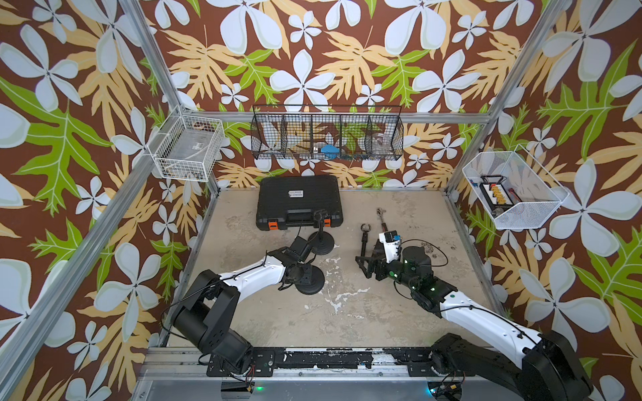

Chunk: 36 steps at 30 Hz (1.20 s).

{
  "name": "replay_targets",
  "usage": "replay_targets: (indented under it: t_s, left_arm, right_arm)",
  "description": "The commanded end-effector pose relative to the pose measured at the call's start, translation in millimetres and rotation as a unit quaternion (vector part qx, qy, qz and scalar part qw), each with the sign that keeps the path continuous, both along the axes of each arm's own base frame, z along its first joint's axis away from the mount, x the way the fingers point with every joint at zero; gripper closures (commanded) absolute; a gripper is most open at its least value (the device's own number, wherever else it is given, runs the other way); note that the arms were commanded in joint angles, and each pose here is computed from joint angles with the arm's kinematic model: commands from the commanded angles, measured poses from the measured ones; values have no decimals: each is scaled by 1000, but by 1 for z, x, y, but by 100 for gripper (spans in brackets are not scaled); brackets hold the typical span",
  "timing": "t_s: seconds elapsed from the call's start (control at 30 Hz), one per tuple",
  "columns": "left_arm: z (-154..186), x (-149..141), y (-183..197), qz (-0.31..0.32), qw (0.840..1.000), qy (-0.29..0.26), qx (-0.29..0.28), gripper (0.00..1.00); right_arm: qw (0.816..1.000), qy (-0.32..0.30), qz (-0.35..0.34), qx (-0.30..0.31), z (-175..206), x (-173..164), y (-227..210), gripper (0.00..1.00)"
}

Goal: Assemble a microphone stand
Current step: Move the microphone stand base to the center of the board, then pick up the microphone stand pole from the center of the board.

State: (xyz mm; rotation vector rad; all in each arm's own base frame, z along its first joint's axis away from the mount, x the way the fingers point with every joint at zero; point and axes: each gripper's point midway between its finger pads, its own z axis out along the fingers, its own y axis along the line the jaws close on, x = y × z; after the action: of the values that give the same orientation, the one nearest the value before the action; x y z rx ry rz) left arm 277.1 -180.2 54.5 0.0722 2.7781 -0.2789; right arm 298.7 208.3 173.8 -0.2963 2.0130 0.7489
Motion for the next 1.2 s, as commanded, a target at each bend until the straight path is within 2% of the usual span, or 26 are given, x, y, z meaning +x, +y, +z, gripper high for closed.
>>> replay_targets:
  t_s: [0.0,0.1,0.23,0.37,0.5,0.6,0.7,0.97,1.17]
  left_arm:
    - [38,5,-22,-16,997,-30,-70,42]
    - [69,9,-31,-23,992,-65,-110,41]
    - [70,8,-29,-19,991,-72,-114,39]
    - [68,2,-26,-17,989,-78,-122,39]
    - [78,-5,-24,-13,984,-99,-148,39]
    - [82,-9,-20,-4,980,-112,-163,39]
    - [78,-13,-12,5,980,-122,-155,38]
    - [55,-29,-14,-6,979,-97,-177,39]
    - [55,-33,-9,-2,980,-100,-172,39]
  right_arm:
    - [999,8,-26,-27,-4,15,-3,14]
    - [998,17,-49,-48,-7,35,-3,24]
    - [986,57,-100,-119,-26,69,-9,35]
    - [966,103,-123,-201,-55,97,-12,34]
    - [948,133,-149,-249,-83,114,-17,34]
    - [942,143,-168,-251,-92,125,-18,38]
    - [936,153,-185,-258,-98,132,-20,40]
    - [927,163,-209,-267,-108,143,-21,44]
    - [923,175,-215,-266,-118,153,-22,46]
